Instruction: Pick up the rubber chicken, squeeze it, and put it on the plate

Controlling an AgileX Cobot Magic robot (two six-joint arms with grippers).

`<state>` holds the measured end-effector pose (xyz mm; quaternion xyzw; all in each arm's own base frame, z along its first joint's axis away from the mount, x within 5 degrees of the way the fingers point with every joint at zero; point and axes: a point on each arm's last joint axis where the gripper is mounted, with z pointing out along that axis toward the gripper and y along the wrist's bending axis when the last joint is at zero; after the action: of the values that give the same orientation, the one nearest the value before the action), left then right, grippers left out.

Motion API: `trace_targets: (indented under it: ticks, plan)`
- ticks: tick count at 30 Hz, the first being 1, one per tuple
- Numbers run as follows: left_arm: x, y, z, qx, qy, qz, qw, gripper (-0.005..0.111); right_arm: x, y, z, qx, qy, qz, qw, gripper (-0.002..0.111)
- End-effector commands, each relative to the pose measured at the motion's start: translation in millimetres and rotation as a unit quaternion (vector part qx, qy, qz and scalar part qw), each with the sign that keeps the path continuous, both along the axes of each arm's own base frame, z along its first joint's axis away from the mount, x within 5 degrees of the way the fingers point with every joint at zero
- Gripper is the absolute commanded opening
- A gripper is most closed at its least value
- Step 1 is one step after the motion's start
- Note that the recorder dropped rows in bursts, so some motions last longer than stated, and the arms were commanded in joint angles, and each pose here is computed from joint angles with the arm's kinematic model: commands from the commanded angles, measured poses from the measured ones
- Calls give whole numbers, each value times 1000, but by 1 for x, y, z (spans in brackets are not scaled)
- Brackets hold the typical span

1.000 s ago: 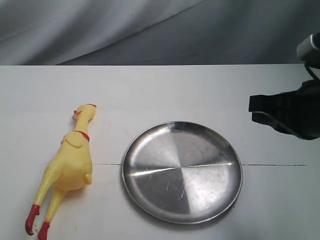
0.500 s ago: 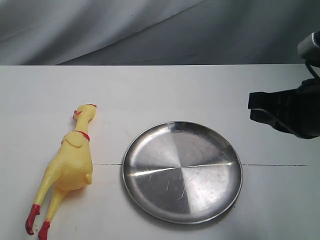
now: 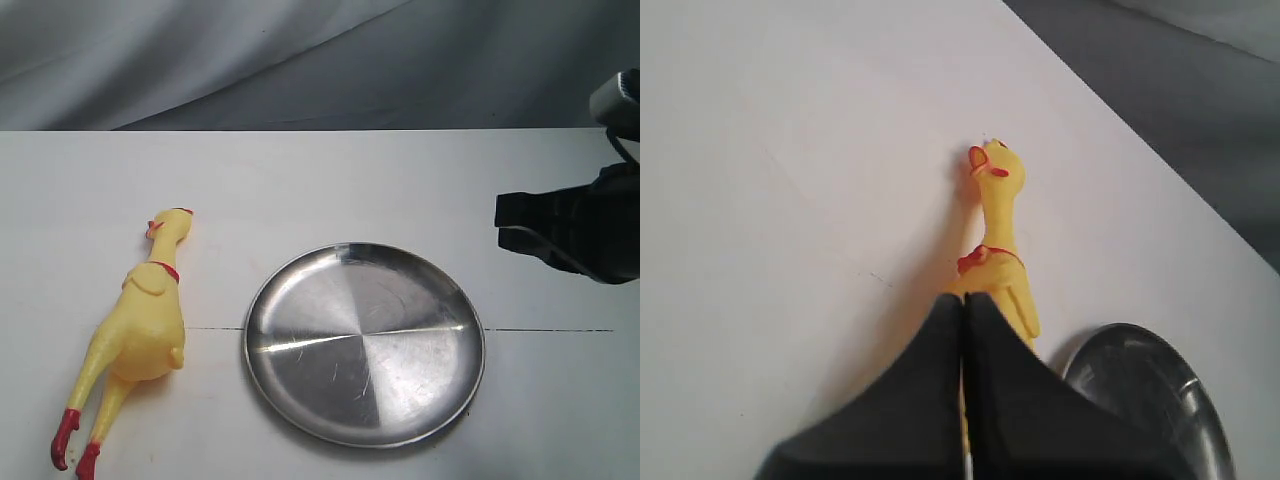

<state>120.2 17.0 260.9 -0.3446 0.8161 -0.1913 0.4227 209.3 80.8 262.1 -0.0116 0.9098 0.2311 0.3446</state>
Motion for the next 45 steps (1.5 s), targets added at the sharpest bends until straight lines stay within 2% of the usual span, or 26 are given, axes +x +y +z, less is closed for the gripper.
trace_targets:
  ticks: [1,7,10,21,27,30,34,35,38,40,42,45]
  plan:
    - [4,-1,3,-11,-13,-4,1000,0,0,1,2,-2,-2,5,1000,0]
    - [12,-7,5,14,43,-110,993,2,0,1,1,-2,-1,6,1000,0]
    - [19,-7,12,16,60,-145,988,2,0,1,1,-2,-1,6,1000,0]
    - [38,1,2,26,113,-192,975,2,0,1,1,-2,-1,6,1000,0]
    - [56,0,18,76,107,-237,963,2,0,1,1,-2,-1,6,1000,0]
    - [70,-6,30,83,113,-271,952,4,0,1,1,-4,-2,7,1000,0]
    - [87,-22,35,62,132,-321,936,20,0,1,1,-6,-4,10,1000,0]
    - [93,-33,31,61,142,-345,926,25,0,1,1,-6,-4,10,1000,0]
    - [100,-52,17,59,185,-372,907,25,0,1,1,-8,-1,15,1000,0]
    - [101,-63,6,93,222,-396,886,27,-1,1,1,-8,0,16,1000,0]
    - [103,-65,-2,122,250,-396,875,38,-1,1,1,-8,0,16,1000,0]
    - [105,-65,-7,120,265,-391,873,58,-1,1,1,-8,0,16,1000,0]
